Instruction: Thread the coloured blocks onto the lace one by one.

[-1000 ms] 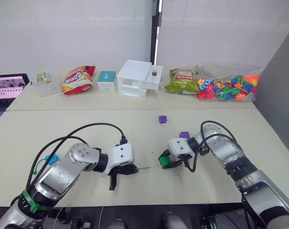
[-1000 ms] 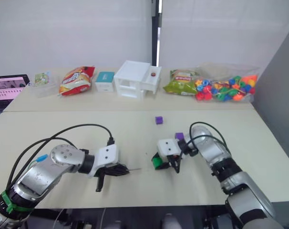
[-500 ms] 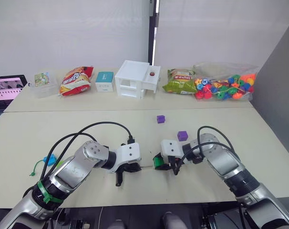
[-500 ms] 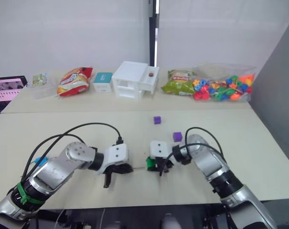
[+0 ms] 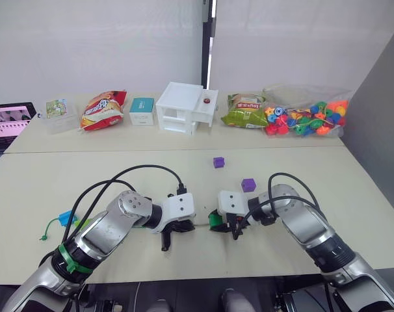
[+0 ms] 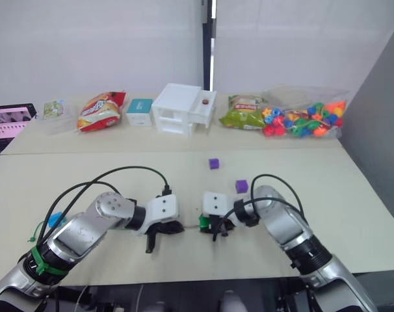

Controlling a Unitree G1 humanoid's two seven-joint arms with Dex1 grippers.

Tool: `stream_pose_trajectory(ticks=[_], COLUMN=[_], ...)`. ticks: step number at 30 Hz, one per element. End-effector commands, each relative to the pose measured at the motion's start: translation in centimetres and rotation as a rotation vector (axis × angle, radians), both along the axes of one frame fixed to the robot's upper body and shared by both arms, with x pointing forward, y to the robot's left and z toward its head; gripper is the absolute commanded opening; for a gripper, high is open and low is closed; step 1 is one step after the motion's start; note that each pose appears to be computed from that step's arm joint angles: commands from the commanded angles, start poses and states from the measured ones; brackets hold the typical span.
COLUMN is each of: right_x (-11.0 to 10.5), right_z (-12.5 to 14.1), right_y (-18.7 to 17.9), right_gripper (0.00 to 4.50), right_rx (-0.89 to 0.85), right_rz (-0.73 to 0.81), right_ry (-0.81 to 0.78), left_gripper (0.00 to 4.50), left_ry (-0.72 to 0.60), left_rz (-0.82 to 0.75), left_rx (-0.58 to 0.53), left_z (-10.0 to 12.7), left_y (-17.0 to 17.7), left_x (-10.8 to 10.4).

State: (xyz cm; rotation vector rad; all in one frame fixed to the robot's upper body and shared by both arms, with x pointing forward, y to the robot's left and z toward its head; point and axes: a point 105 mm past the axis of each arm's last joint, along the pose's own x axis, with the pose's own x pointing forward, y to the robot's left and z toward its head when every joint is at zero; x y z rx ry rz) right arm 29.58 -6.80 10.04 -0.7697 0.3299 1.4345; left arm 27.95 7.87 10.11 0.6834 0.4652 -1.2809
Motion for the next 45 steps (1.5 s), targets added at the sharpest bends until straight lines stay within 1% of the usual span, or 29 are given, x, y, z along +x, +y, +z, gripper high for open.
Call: stream_pose_trajectory(ticks=[1,15,22,27,31,34,35,36,39,41,42,43,45], right_x=[-0.7,-1.1,-1.1,-1.2,-1.2,-1.3,-1.3,-1.3,-1.3,-1.2,-1.2,-1.2,-1.2], right_z=[-0.9,-1.0,-0.8,-0.8,-0.6,-0.7,-0.7,-0.7,-0.7,-0.8,-0.9,-0.9,-1.0], right_y=[0.3,0.5,0.8,1.0,1.2,1.3,1.3,1.2,0.9,0.8,0.7,0.7,0.6], right_gripper=[1.2,1.2,1.2,1.2,1.2,1.2,1.2,1.2,1.2,1.2,1.2,1.2,1.2], right_rx=[-0.015,-0.012,-0.005,0.0,0.008,0.01,0.01,0.01,0.009,0.007,0.006,0.006,0.005], right_rz=[0.014,0.012,0.013,0.011,0.006,0.004,0.003,-0.001,-0.018,-0.025,-0.029,-0.033,-0.04], right_ry=[0.022,0.035,0.034,0.034,0.032,0.032,0.032,0.032,0.032,0.033,0.033,0.034,0.036], left_gripper=[0.0,0.0,0.0,0.0,0.0,0.0,0.0,0.33,1.31,1.96,2.4,2.58,3.27], left_ry=[-0.045,-0.046,-0.044,-0.025,0.01,0.015,0.004,0.006,0.027,0.002,-0.013,-0.018,-0.016], left_rz=[-0.024,-0.025,-0.054,-0.108,-0.139,-0.176,-0.169,-0.156,-0.169,-0.161,-0.153,-0.148,-0.136], left_rx=[-0.023,-0.045,-0.069,-0.108,-0.16,-0.177,-0.191,-0.208,-0.233,-0.228,-0.219,-0.218,-0.228], left_z=[1.3,1.6,1.5,1.1,0.7,0.4,0.6,0.9,1.8,2.1,2.3,2.5,2.8], left_y=[-0.6,-1.5,-2.6,-4.3,-5.4,-5.9,-5.8,-5.5,-4.0,-3.3,-2.8,-2.1,-1.2], left_x=[0.0,0.1,0.2,0.3,0.2,-0.1,0.2,0.4,0.1,0.3,0.5,0.5,0.3])
